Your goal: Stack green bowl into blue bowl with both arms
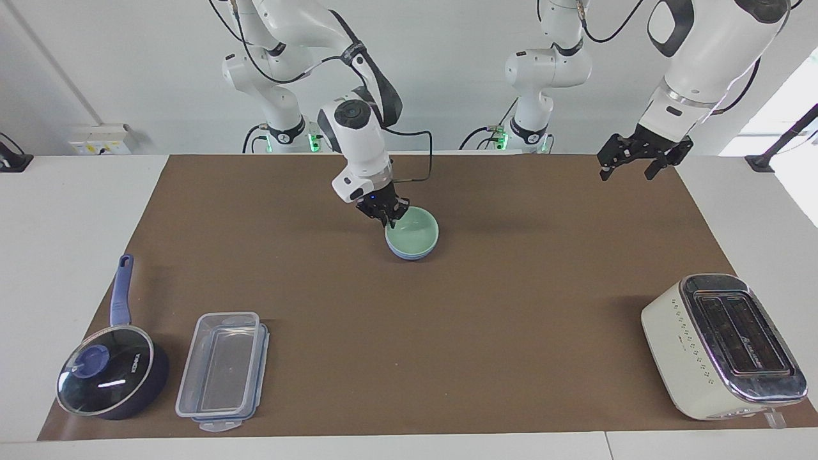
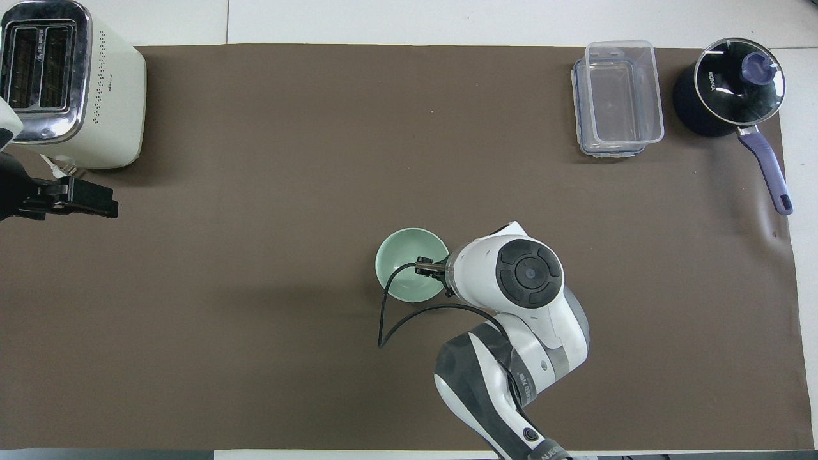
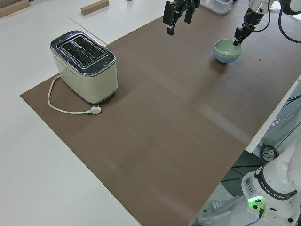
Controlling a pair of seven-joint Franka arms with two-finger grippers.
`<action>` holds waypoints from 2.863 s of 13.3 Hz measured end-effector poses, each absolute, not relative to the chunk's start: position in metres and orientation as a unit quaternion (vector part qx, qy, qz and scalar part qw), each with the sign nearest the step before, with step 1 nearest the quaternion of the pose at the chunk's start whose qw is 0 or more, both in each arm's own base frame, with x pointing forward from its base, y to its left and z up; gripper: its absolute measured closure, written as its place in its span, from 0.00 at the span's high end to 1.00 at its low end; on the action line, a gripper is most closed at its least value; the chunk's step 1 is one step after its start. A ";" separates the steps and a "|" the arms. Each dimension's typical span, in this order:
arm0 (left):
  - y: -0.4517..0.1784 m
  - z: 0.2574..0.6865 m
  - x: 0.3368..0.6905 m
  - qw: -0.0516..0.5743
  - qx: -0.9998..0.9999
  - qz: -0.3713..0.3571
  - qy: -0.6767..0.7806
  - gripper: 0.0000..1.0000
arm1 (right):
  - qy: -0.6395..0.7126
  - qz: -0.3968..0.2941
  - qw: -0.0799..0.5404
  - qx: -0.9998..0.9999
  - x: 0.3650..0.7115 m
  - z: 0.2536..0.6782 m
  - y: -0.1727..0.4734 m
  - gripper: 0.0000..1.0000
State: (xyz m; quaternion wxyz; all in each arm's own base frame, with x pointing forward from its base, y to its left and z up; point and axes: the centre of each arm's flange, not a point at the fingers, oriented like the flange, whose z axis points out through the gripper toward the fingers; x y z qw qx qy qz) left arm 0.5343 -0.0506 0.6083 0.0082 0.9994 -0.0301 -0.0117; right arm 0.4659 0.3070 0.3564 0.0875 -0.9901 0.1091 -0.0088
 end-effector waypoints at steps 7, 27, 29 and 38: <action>-0.050 0.607 0.529 0.007 0.999 -0.029 -0.030 1.00 | 0.175 -0.049 0.091 -0.979 0.499 0.446 0.218 1.00; -0.048 0.608 0.528 0.007 0.999 -0.031 -0.028 1.00 | 0.096 -0.040 0.003 -0.995 0.564 0.597 0.029 1.00; -0.048 0.608 0.528 0.007 0.999 -0.031 -0.028 1.00 | 0.097 -0.031 0.002 -0.995 0.564 0.598 0.028 1.00; -0.048 0.608 0.528 0.007 0.999 -0.031 -0.028 1.00 | 0.112 0.001 -0.002 -0.994 0.557 0.601 0.010 1.00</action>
